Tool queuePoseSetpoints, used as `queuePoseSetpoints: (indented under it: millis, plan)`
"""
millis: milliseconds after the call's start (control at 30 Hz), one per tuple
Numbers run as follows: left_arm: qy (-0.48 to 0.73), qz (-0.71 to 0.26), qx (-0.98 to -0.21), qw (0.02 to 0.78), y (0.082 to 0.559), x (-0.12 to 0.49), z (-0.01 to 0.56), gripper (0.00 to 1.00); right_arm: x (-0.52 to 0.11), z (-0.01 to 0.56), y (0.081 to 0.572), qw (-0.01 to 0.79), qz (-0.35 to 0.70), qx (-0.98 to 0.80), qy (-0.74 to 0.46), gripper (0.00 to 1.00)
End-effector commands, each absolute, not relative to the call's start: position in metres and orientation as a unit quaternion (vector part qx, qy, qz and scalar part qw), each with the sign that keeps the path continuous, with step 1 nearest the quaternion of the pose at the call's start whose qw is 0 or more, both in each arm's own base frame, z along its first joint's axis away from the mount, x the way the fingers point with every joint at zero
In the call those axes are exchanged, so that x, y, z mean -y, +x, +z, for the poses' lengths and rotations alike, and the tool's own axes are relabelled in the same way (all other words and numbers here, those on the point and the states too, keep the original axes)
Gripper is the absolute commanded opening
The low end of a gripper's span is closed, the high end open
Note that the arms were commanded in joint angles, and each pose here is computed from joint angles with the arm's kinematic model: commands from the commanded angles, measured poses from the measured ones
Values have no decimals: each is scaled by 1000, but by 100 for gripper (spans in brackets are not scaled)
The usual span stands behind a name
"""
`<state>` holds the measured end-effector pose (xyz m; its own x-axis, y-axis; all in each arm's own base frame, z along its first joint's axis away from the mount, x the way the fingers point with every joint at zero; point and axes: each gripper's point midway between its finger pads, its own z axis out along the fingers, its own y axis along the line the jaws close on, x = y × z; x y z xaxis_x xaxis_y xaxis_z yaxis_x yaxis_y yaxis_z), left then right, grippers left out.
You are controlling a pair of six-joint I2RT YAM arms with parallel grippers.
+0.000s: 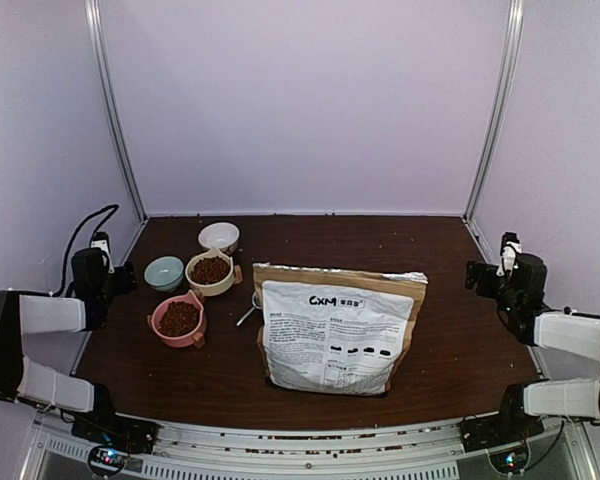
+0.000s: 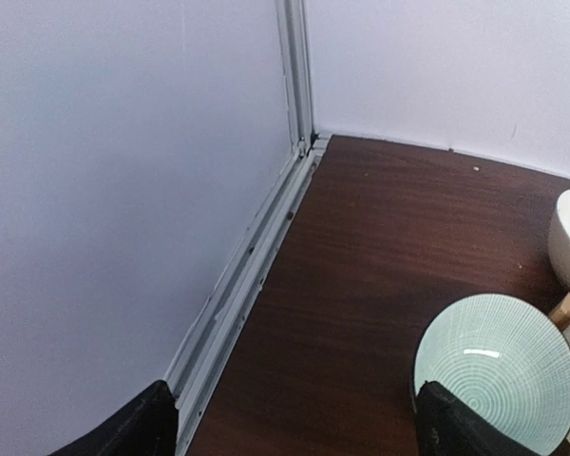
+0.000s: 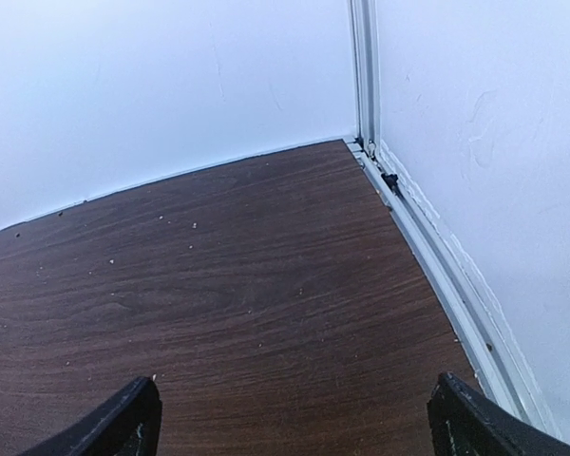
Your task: Serve the pet food
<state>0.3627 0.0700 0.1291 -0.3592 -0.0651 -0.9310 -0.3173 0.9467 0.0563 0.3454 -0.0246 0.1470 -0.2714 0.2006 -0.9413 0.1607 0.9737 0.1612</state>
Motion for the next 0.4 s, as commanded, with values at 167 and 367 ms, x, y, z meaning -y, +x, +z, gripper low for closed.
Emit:
queuePoseSetpoints:
  millis: [167,367]
  plan:
    - [-82,154,-750,639,382,-67,182,90,32,184,359,677,-1,-728,105,100]
    - [-91,160,-738,650,379,-70,181,90,43,188,354,694,-26,-709,123,100]
